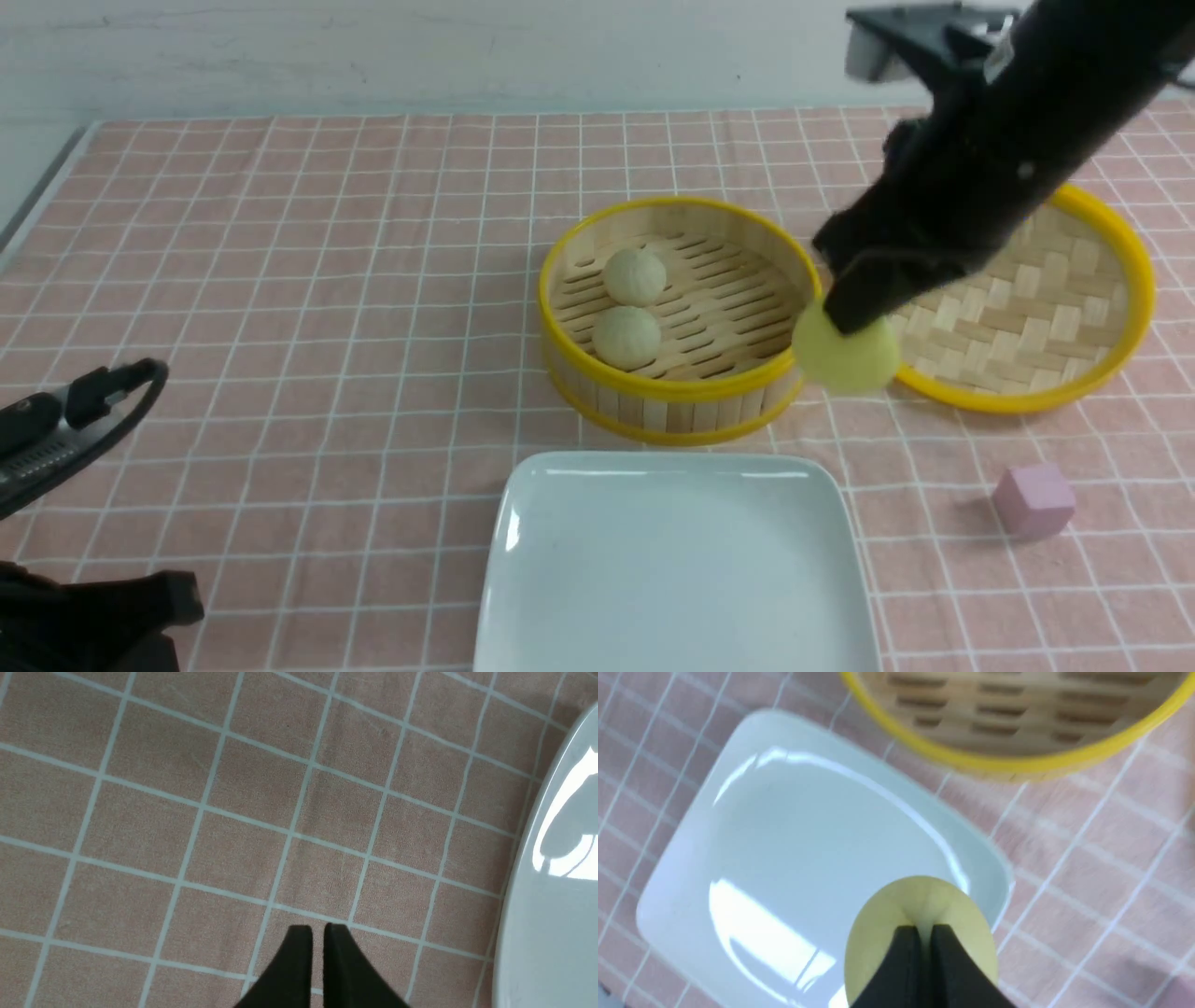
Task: Put the steamed buns into the plate on the pink tablecloth.
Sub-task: 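Move the steamed bun from the bamboo steamer onto the white plate with the right gripper, then reach into the bamboo steamer and grasp a bun with the left gripper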
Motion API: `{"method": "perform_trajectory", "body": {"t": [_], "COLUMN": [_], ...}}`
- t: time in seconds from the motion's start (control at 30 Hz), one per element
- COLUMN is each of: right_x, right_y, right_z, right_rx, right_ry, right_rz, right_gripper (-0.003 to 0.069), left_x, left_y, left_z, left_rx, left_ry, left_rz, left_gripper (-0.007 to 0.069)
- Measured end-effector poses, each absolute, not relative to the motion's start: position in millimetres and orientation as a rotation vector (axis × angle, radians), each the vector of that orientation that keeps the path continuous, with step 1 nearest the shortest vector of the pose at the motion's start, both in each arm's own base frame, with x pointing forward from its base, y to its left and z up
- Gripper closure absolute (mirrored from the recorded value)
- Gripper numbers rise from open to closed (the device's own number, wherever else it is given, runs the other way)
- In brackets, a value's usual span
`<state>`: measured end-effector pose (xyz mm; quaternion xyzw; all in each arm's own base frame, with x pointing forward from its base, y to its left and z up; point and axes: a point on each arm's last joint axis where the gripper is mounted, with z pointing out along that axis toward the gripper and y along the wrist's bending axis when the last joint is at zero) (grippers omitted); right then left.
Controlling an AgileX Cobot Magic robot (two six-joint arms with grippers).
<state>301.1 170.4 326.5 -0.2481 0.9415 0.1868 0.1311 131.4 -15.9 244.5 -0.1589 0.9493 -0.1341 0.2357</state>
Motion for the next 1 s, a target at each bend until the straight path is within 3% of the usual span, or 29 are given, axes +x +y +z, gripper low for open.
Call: {"method": "perform_trajectory", "body": {"t": [0.1,0.23,0.37,0.4,0.43,0.5,0.67,0.73,0.83,0.87,1.0], "right_x": [286.5,277.3,270.8,271.0,270.2,269.8,268.1,266.4,248.6,248.9,206.7], "right_y": [190.9,202.7,214.6,215.3,217.5,217.5,207.2,200.1,173.7,173.4,132.7], "right_z": [273.6,235.2,191.7,190.9,187.3,189.1,219.8,237.9,291.6,291.8,339.5], "right_rx": [-0.750,-0.772,-0.745,-0.741,-0.724,-0.711,-0.732,-0.747,-0.787,-0.785,-0.802], "right_ry": [2.747,2.724,2.686,2.682,2.684,2.696,2.750,2.748,2.715,2.715,2.679], "right_rz": [0.513,0.452,0.403,0.404,0.408,0.413,0.408,0.394,0.332,0.332,0.221], "right_gripper": [0.0643,0.0618,0.0482,0.0463,0.0372,0.0284,0.0153,0.0152,0.0236,0.0236,0.0472], "left_x": [131.4,131.5,132.6,132.6,132.9,133.0,133.0,133.0,133.5,133.6,135.3], "left_y": [-15.9,-16.1,-15.9,-15.9,-15.8,-15.8,-15.8,-15.8,-15.7,-15.7,-15.3], "left_z": [244.5,244.6,245.2,245.2,245.4,245.4,245.4,245.4,245.7,245.8,246.8], "left_rx": [-0.454,-0.457,-0.460,-0.460,-0.461,-0.461,-0.461,-0.461,-0.461,-0.461,-0.458], "left_ry": [2.603,2.601,2.586,2.586,2.583,2.581,2.581,2.581,2.575,2.573,2.551], "left_rz": [-0.373,-0.376,-0.377,-0.377,-0.377,-0.377,-0.377,-0.377,-0.377,-0.377,-0.375], "left_gripper": [0.0551,0.0550,0.0540,0.0539,0.0537,0.0535,0.0531,0.0529,0.0527,0.0527,0.0520]}}
